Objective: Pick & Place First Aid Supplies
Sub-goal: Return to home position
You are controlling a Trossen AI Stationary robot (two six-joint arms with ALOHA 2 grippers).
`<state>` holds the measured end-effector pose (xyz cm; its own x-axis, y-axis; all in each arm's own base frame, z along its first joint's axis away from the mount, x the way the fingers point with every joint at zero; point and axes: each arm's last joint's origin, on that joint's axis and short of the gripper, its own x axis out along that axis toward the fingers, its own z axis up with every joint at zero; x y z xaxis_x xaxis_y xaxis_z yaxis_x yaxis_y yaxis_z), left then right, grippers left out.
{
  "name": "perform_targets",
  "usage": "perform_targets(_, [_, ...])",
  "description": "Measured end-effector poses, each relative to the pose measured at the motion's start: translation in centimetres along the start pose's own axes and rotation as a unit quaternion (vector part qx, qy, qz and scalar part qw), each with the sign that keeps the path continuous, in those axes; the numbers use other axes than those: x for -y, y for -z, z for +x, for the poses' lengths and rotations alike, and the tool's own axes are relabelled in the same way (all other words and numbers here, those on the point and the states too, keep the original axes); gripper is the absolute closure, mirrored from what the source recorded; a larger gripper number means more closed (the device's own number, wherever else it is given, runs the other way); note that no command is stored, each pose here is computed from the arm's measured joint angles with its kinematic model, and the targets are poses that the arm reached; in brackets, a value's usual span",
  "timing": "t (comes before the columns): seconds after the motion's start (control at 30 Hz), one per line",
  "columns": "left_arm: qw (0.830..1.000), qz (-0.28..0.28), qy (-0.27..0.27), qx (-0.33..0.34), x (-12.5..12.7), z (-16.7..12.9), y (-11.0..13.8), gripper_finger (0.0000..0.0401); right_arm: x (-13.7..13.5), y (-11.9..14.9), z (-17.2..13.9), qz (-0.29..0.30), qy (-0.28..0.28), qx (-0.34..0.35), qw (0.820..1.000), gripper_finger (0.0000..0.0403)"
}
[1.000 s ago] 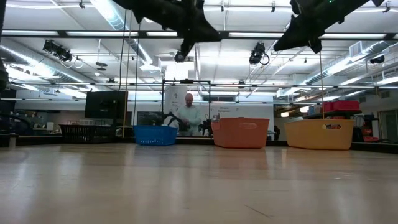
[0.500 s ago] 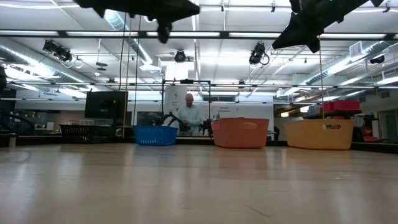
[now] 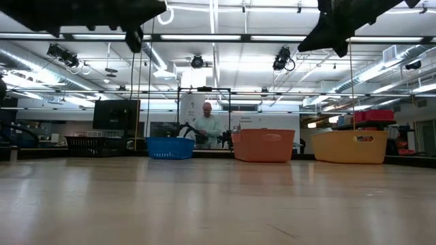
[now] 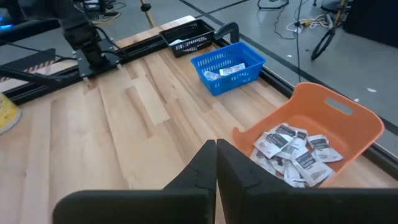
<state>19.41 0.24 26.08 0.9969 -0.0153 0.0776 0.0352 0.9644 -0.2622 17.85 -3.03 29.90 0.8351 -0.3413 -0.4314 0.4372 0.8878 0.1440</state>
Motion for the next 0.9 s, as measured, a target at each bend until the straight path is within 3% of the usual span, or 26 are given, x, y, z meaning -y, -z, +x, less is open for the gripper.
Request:
perform_targets(0.1, [1.000,0.011,0.009,0.009,0.0,-1.5,1.2,0.0400,-0.1,0.0,0.0,0.001,-0.012,-0.001,1.000,0.0389])
perform_targets(0.33, [0.993,0.036,0.033,0.106,-0.5,-4.7,3.6,0.0400,-0.2,-0.3,0.0,0.005,-0.024,0.011,1.000,0.0389])
perform_targets(0.47, [0.993,0.026,0.036,0.108,-0.9,-5.7,5.0,0.0400,-0.2,-0.4,0.0,0.006,-0.026,0.016,1.000,0.0389])
perform_targets(0.7, [0.991,0.039,0.067,0.105,-0.7,-5.9,5.1,0.0400,-0.2,-0.4,0.0,0.006,-0.026,0.017,0.999,0.0389])
perform_targets(0.9, [0.991,0.060,0.060,0.099,-0.7,-5.9,5.2,0.0400,-0.2,-0.4,0.0,0.008,-0.026,0.017,0.999,0.0389])
